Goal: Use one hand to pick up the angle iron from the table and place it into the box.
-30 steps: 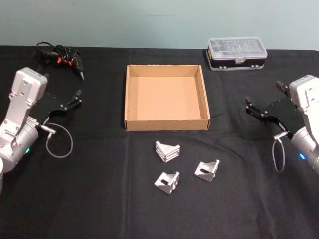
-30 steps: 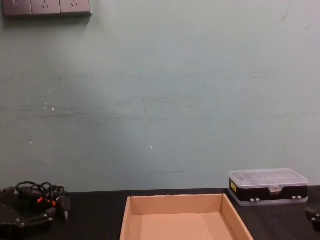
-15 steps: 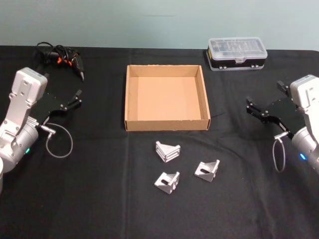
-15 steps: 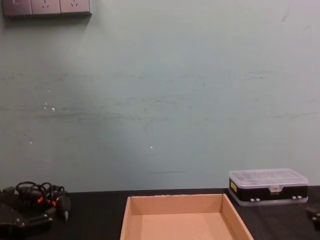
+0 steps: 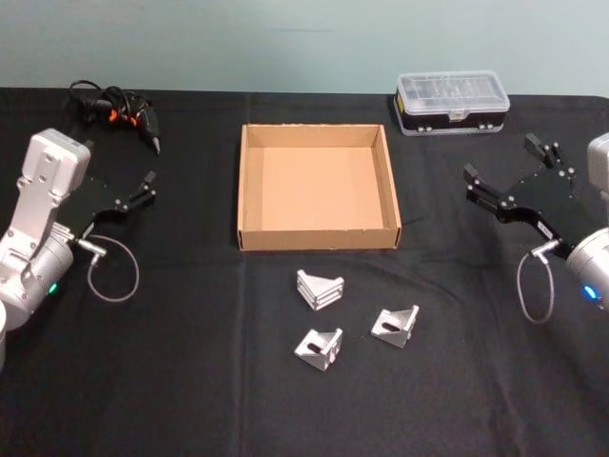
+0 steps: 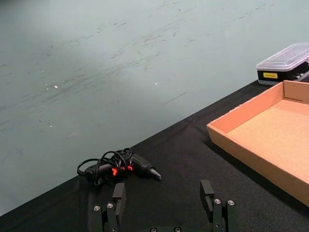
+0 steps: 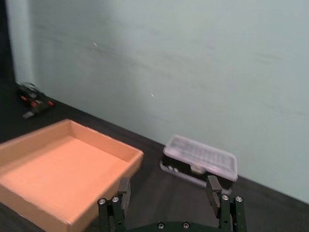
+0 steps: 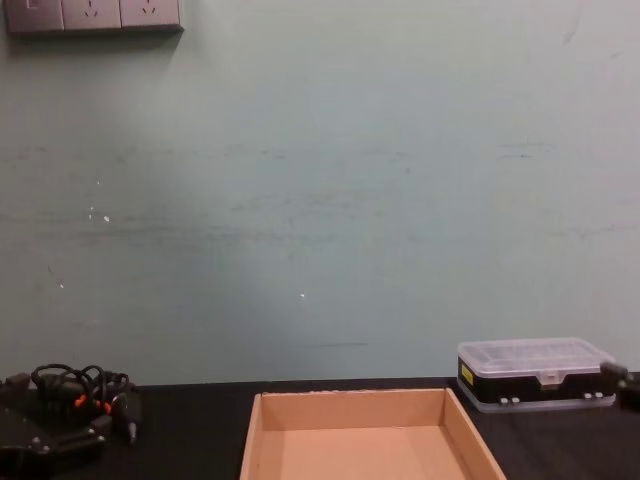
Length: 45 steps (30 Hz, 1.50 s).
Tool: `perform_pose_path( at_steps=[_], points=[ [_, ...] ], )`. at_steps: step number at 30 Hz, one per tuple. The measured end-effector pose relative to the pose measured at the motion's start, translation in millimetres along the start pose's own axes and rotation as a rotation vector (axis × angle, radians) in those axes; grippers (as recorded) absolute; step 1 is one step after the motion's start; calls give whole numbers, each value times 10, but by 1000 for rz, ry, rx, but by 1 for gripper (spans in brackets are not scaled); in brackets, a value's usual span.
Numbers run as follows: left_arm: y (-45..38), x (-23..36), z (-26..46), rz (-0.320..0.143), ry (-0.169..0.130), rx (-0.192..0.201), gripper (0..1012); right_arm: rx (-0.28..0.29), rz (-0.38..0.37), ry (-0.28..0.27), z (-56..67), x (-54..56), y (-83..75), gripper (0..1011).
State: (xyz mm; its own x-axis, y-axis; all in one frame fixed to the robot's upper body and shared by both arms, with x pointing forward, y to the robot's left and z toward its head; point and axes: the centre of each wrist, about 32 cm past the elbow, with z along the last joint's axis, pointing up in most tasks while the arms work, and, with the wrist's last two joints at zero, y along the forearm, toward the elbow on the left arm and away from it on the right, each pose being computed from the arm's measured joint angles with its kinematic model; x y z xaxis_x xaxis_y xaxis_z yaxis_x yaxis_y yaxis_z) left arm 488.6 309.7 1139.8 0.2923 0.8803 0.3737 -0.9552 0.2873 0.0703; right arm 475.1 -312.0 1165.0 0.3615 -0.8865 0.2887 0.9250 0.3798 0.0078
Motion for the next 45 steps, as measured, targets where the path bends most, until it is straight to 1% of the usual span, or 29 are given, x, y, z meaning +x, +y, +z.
perform_pose_path(
  at_steps=[2,3,5,7,9,11,12,14,15,17,18,22,24,25,27,28,31,34,37,38,40,41,45],
  points=[
    [0,0,0,0,0,0,1011,11,14,3,47,7,-19,1003],
    [0,0,0,0,0,0,1011,22,28,12,98,17,-48,1003],
    [0,0,0,0,0,0,1012,33,38,23,149,32,-78,1003],
    [0,0,0,0,0,0,1012,48,61,42,254,59,-149,1003],
    [0,0,0,0,0,0,1011,51,74,48,314,78,-186,1003],
    [0,0,0,0,0,0,1011,51,90,53,368,97,-230,1003],
    [0,0,0,0,0,0,1011,53,108,56,434,110,-271,1002],
    [0,0,0,0,0,0,1011,54,124,63,480,124,-306,1003],
    [0,0,0,0,0,0,1011,57,141,71,527,133,-345,1002],
    [0,0,0,0,0,0,1011,58,157,80,571,144,-384,1003],
    [0,0,0,0,0,0,1011,56,174,88,614,157,-424,1003],
    [0,0,0,0,0,0,1011,42,213,107,692,163,-503,1003],
    [0,0,0,0,0,0,1011,26,240,116,722,159,-545,1003],
    [0,0,0,0,0,0,1011,26,240,116,722,159,-545,1003],
    [0,0,0,0,0,0,1011,2,270,125,731,151,-580,1003],
    [0,0,0,0,0,0,1011,-17,293,131,734,144,-599,1003],
    [0,0,0,0,0,0,1011,-54,325,138,734,140,-620,1003],
    [0,0,0,0,0,0,1011,-112,379,156,713,131,-634,1003],
    [0,0,0,0,0,0,1011,-146,411,169,684,126,-631,1003],
    [0,0,0,0,0,0,1011,-167,433,177,666,124,-623,1003],
    [0,0,0,0,0,0,1011,-186,456,185,650,119,-611,1003],
    [0,0,0,0,0,0,1011,-203,481,189,638,113,-597,1003],
    [0,0,0,0,0,0,1011,-241,534,194,603,92,-563,1003]
  ],
)
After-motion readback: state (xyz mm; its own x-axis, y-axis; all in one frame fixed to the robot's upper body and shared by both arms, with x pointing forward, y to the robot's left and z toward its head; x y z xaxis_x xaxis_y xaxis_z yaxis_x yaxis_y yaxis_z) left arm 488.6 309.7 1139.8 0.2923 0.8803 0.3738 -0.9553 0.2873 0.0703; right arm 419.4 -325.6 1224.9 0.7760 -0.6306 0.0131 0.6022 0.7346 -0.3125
